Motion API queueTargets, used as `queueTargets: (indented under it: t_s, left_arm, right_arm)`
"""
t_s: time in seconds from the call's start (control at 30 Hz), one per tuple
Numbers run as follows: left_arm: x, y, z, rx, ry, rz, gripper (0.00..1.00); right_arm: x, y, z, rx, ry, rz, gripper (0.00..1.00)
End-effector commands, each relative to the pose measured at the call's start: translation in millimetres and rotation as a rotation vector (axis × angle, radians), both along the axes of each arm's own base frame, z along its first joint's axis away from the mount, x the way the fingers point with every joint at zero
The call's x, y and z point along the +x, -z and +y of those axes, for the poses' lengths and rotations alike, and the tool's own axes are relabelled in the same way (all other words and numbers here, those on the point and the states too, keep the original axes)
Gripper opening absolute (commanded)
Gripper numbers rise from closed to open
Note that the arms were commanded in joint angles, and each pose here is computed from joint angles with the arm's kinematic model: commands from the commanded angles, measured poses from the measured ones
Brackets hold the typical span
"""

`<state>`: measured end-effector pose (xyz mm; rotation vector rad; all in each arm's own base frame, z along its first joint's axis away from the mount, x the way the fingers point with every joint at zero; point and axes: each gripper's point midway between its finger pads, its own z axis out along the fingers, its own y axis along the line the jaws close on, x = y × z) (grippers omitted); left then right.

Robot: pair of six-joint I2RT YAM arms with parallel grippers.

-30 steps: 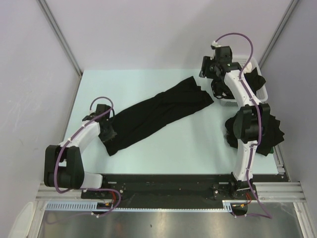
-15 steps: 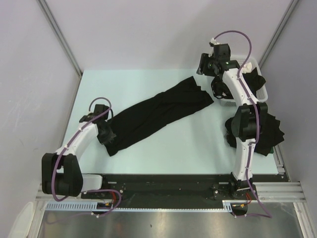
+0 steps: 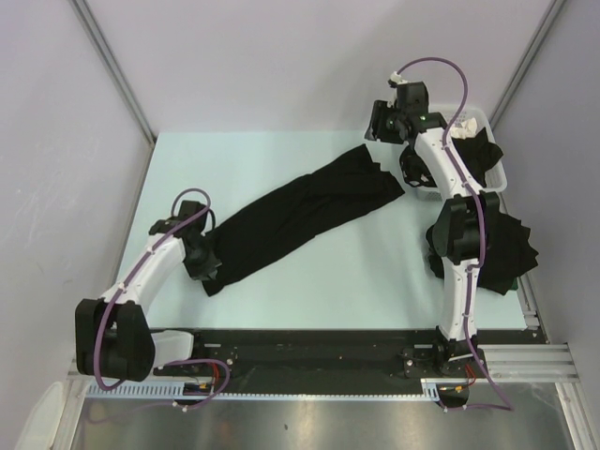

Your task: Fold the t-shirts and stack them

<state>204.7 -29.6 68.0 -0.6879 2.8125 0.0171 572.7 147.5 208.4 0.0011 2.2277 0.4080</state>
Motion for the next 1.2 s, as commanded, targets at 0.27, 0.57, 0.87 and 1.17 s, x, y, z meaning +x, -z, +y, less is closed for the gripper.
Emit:
queueTargets:
  t_s: [0.27, 0.57, 0.87, 1.17]
  left_arm:
    - [-10, 15, -4, -0.008, -0.033, 0.065, 0.21]
    - [10, 9, -5, -0.002, -0.045, 0.029, 0.41]
    - [2, 24, -3, 0.013, -0.045, 0.079, 0.42]
    - [-5, 28, 7, 0.075, -0.083, 0.140, 0.52]
  right_arm:
    - [6, -22, -11, 0.030, 0.011, -0.047, 0.56]
    - [4, -23, -26, 0.043, 0.031, -0.042, 0.57]
    - [4, -21, -32, 0.036, 0.038, -0.037, 0.57]
    - [7, -17, -37, 0.043, 0.043, -0.032, 0.57]
